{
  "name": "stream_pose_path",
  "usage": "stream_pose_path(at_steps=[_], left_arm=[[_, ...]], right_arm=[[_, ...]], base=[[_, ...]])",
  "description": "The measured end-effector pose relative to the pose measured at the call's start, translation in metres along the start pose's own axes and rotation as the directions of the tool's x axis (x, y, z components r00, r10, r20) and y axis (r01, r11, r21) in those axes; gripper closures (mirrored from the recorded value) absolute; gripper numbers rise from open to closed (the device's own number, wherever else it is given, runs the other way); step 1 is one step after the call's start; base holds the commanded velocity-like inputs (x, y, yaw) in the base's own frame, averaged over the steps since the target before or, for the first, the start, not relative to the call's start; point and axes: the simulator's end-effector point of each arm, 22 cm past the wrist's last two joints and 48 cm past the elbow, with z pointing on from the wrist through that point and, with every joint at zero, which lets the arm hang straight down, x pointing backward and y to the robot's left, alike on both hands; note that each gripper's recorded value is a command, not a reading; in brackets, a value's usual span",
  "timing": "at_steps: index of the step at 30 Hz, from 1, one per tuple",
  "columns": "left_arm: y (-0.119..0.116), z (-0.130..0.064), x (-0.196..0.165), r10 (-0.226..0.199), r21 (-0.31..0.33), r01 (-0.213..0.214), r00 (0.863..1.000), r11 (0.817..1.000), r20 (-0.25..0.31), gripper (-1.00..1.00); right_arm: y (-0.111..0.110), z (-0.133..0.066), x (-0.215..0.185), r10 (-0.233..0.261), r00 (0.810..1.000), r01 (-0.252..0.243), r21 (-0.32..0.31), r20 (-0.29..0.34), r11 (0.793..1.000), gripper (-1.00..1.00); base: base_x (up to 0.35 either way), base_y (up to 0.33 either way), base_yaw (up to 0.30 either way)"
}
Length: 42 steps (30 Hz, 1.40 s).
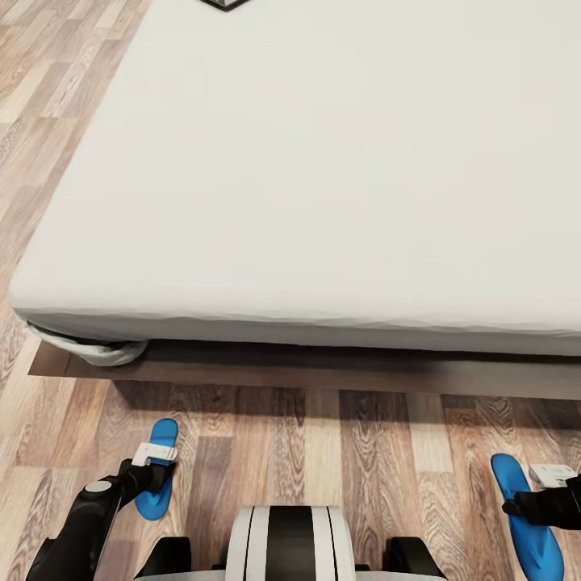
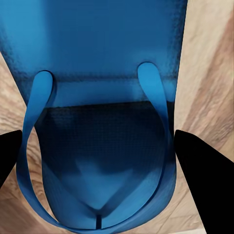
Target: In the bedroom, move the book from the bed onto either nightstand, and place the two sandals side by side next to the bed.
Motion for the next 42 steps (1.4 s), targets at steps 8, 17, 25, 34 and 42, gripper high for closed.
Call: stream_pose_path(at_steps=[8, 17, 25, 34, 42], left_arm=[[-0.001, 0.005, 0.008, 0.000, 0.003, 0.001, 1.000, 1.000, -0.016, 1.00], [-0.002, 0.008, 0.013, 0.000, 0.004, 0.000, 1.000, 1.000, -0.028, 1.00], [-0.002, 0.009, 0.015, -0.001, 0.005, 0.001, 0.999, 1.000, -0.032, 1.00], [-0.003, 0.012, 0.021, -0.001, 0.007, 0.001, 0.999, 1.000, -0.044, 1.00], [-0.004, 0.015, 0.025, -0.001, 0.009, 0.002, 0.999, 1.000, -0.052, 1.00]], right_arm=[[0.001, 0.006, 0.004, -0.003, 1.000, 0.003, 0.001, -0.016, 1.000, 1.00], [0.001, 0.011, 0.007, -0.004, 1.000, 0.004, 0.002, -0.030, 1.000, 1.00], [0.002, 0.012, 0.008, -0.005, 0.999, 0.005, 0.001, -0.033, 1.000, 1.00], [0.002, 0.017, 0.011, -0.006, 0.999, 0.006, 0.002, -0.045, 1.000, 1.00], [0.002, 0.020, 0.014, -0.007, 0.999, 0.008, 0.003, -0.053, 1.000, 1.00]], base=[[0.000, 0.000, 0.000], [0.000, 0.000, 0.000], [0.000, 0.000, 0.000], [0.000, 0.000, 0.000], [0.000, 0.000, 0.000]])
